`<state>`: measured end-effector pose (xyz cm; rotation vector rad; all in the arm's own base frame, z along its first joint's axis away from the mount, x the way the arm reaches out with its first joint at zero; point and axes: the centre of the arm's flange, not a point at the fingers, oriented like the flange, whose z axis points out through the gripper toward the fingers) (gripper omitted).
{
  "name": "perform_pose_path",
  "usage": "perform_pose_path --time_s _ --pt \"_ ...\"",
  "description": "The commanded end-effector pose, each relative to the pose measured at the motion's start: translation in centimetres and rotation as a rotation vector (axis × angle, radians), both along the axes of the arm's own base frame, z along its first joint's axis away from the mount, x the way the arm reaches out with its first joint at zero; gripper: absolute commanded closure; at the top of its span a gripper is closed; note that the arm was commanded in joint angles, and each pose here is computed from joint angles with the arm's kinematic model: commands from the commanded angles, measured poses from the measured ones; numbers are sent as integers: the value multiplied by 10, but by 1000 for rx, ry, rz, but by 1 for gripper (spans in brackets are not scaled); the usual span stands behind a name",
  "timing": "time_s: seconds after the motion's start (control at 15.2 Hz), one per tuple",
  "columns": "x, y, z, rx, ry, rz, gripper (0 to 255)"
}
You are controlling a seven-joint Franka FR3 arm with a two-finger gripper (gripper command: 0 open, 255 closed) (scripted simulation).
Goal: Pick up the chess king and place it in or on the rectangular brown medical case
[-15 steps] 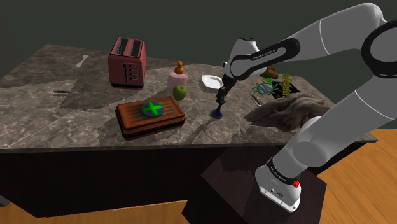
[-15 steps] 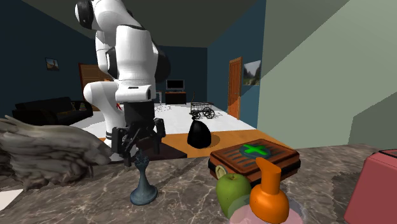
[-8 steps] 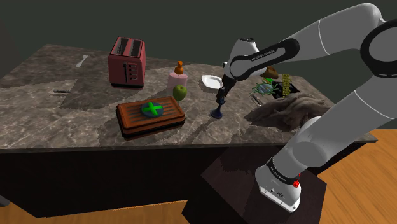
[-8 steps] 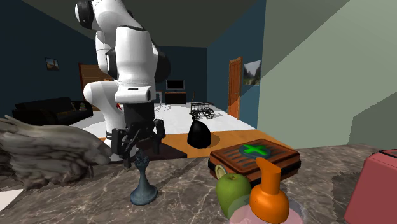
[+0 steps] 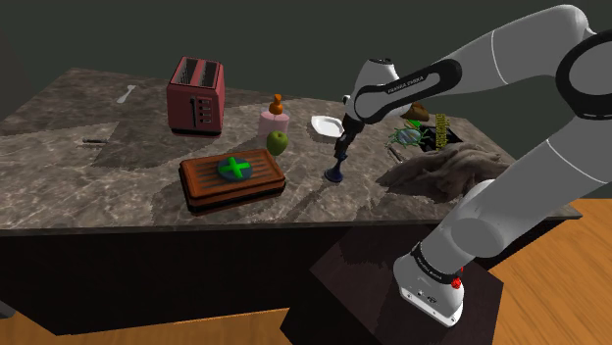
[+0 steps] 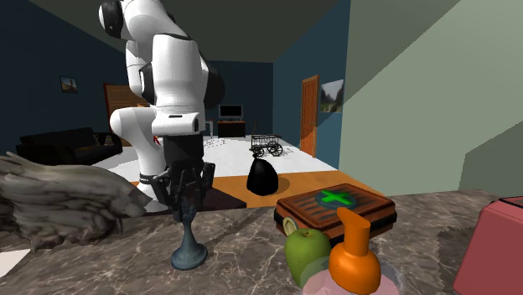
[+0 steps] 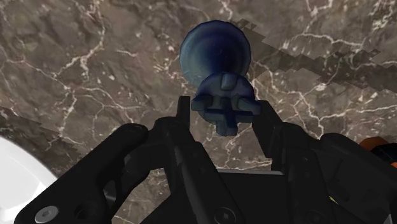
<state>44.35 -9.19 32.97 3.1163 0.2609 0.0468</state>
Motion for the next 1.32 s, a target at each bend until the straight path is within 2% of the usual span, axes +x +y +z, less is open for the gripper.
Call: perform_pose_path --time_s 0.0,1.25 --pt "0 0 -1 0 3 0 255" --pt "0 0 94 0 3 0 255"
